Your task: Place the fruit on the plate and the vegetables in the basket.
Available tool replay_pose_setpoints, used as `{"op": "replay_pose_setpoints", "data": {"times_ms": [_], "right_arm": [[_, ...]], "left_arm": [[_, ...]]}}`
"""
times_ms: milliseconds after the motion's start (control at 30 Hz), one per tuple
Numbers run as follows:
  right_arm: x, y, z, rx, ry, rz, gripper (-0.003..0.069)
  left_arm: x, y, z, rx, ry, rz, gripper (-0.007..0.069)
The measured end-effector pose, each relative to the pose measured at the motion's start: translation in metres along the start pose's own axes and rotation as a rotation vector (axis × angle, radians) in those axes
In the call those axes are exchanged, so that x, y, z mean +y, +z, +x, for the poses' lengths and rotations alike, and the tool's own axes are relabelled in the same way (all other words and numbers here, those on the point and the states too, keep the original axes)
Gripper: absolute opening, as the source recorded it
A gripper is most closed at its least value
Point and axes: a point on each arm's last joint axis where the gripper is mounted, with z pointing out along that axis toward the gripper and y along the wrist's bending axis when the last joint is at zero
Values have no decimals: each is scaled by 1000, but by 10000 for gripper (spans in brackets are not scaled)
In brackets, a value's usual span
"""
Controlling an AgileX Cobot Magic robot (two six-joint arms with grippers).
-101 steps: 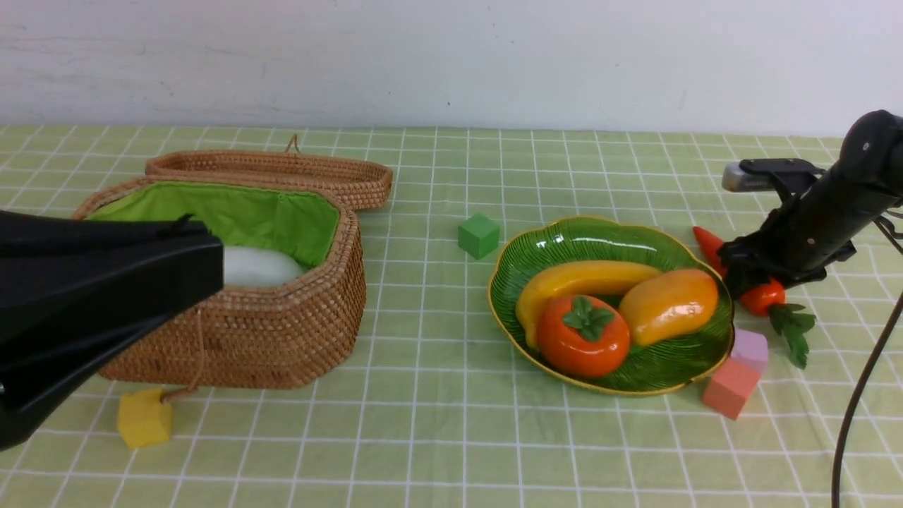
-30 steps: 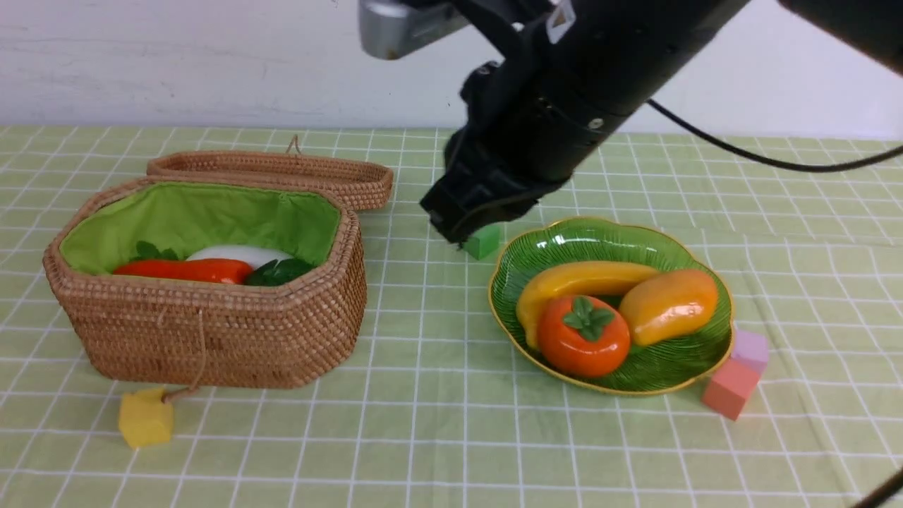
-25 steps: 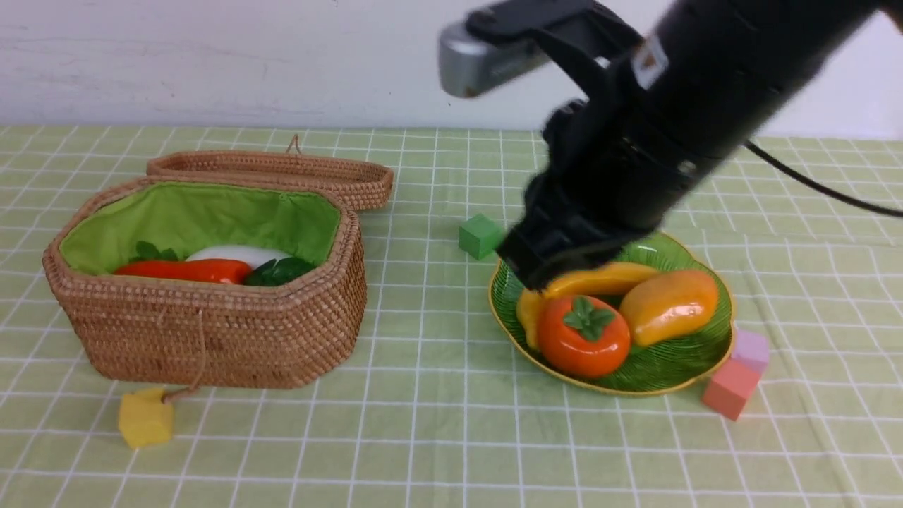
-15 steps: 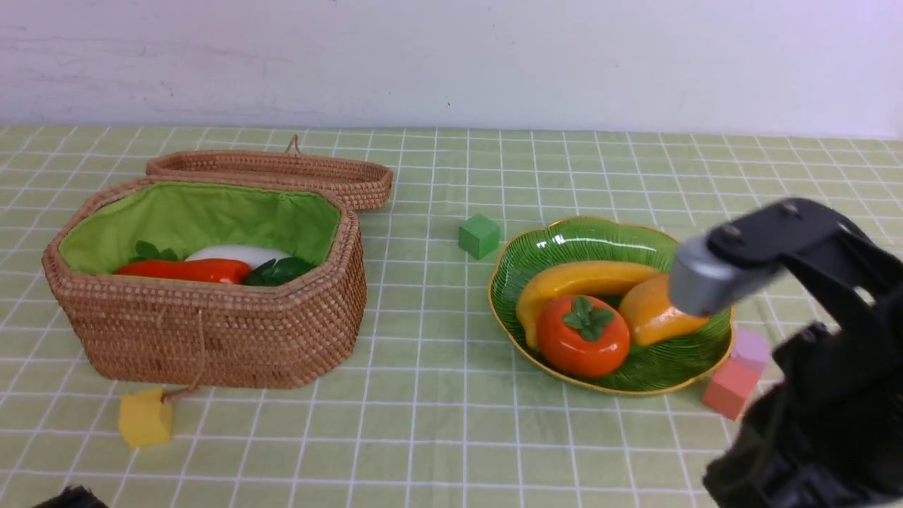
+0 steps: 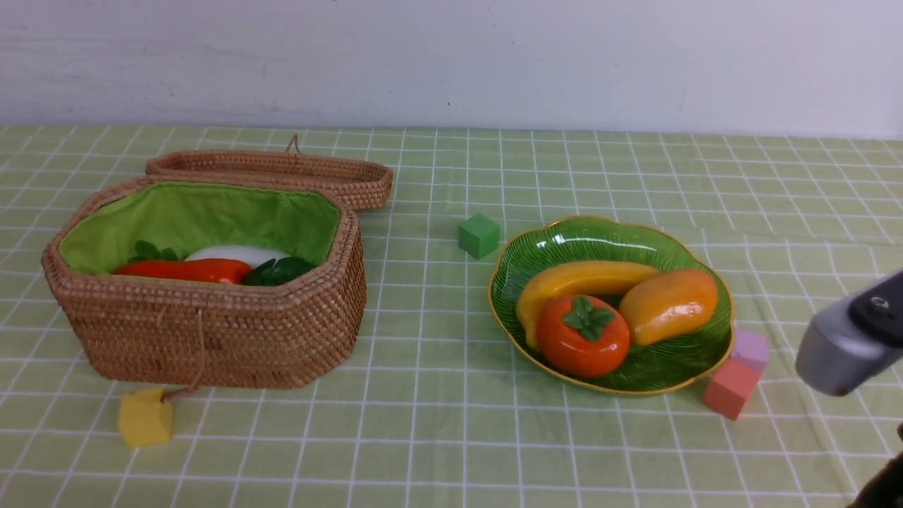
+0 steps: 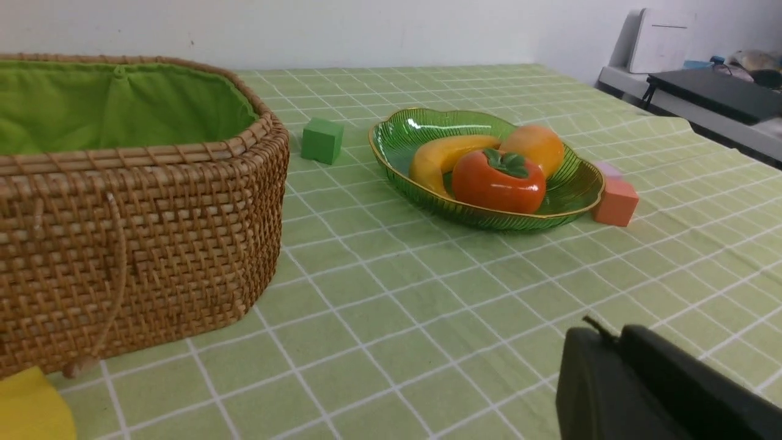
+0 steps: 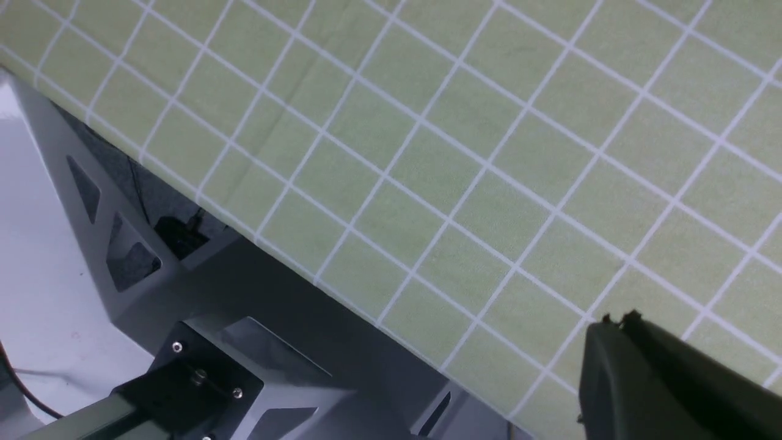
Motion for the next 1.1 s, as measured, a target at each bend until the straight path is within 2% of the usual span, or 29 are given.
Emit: {"op": "replay_pose_setpoints", "data": {"times_ms": [167, 200, 233, 267, 300, 333, 433, 567, 733, 900, 1100], "right_arm": [[-15, -12, 12, -83, 7, 53, 3], [-21, -14, 18, -122, 4, 72, 0], [-36, -13, 35, -262, 29, 125, -8], [-36, -13, 34, -278, 22, 126, -9], [-51, -6, 52, -473, 55, 203, -16], [-52, -6, 52, -475, 61, 209, -17], [-74, 23, 95, -738, 117, 359, -20], [-87, 61, 134, -862, 129, 466, -20], [-99, 97, 157, -870, 157, 490, -20], [-100, 98, 158, -906, 231, 463, -19], [-100, 98, 158, -910, 247, 456, -17]], "left_arm": [[0, 0, 0, 4, 0, -3, 46], [0, 0, 1, 6, 0, -4, 48], [0, 0, 1, 8, 0, -5, 48], [1, 0, 1, 9, 0, -6, 49], [1, 0, 1, 13, 0, -8, 50], [1, 0, 1, 13, 0, -8, 50], [1, 0, 1, 16, 0, -10, 55], [1, 0, 2, 18, 0, -11, 57], [1, 0, 2, 19, 0, -12, 62], [1, 0, 2, 21, 0, -14, 71], [1, 0, 2, 21, 0, -14, 75]]}}
